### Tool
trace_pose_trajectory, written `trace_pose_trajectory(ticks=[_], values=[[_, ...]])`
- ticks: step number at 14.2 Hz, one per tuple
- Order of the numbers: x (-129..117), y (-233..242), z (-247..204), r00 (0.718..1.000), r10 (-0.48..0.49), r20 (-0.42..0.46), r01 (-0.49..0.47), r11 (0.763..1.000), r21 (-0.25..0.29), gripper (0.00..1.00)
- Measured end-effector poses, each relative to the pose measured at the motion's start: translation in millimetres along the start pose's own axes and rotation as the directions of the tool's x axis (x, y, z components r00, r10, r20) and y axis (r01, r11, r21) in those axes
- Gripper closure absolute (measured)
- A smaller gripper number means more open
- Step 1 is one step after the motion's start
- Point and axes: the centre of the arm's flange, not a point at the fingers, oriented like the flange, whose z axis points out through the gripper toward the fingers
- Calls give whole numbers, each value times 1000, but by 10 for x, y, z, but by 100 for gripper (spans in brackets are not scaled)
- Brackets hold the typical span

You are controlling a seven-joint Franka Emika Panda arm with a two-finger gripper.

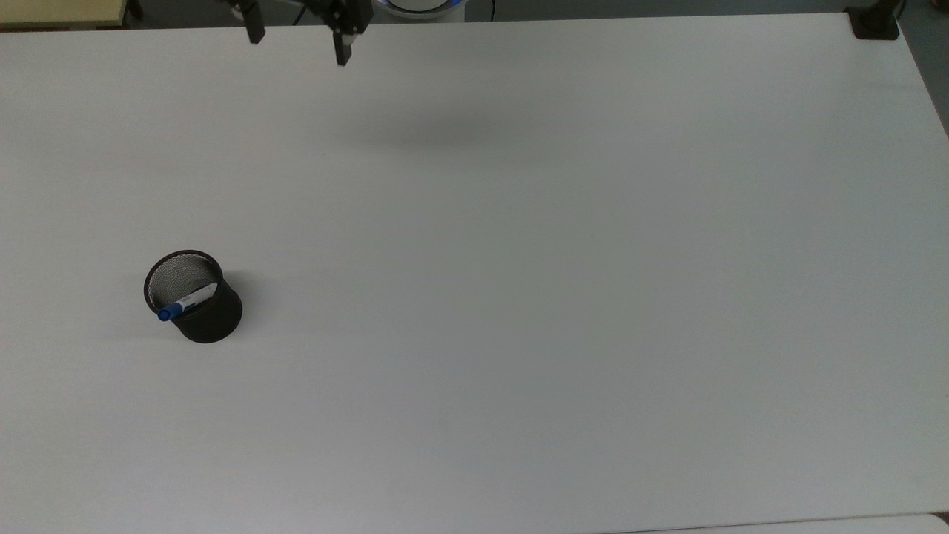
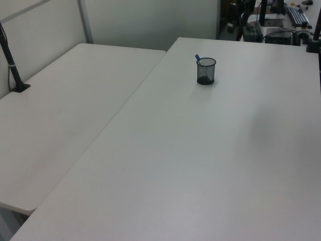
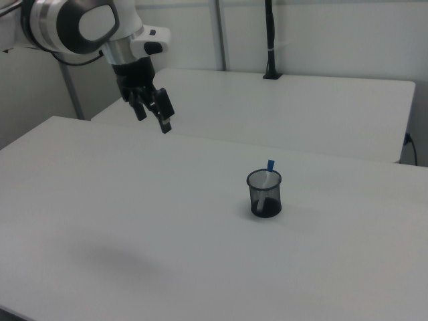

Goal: Insert the marker

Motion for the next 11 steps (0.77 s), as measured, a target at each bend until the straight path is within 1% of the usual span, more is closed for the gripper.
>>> trace_pose_trajectory(ticks=[1,3,5,7,9,11], values=[[-53,17,-21,1000,3,29,-3,1000,3,0],[-89,31,-17,999,-13,52,13,1000,5,0],[-82,18,38,995,-77,62,77,997,7,0],[-69,14,81,985,-160,69,160,987,12,0],[-63,23,93,974,-216,70,215,976,15,0],[-61,26,88,973,-219,69,218,976,15,0]])
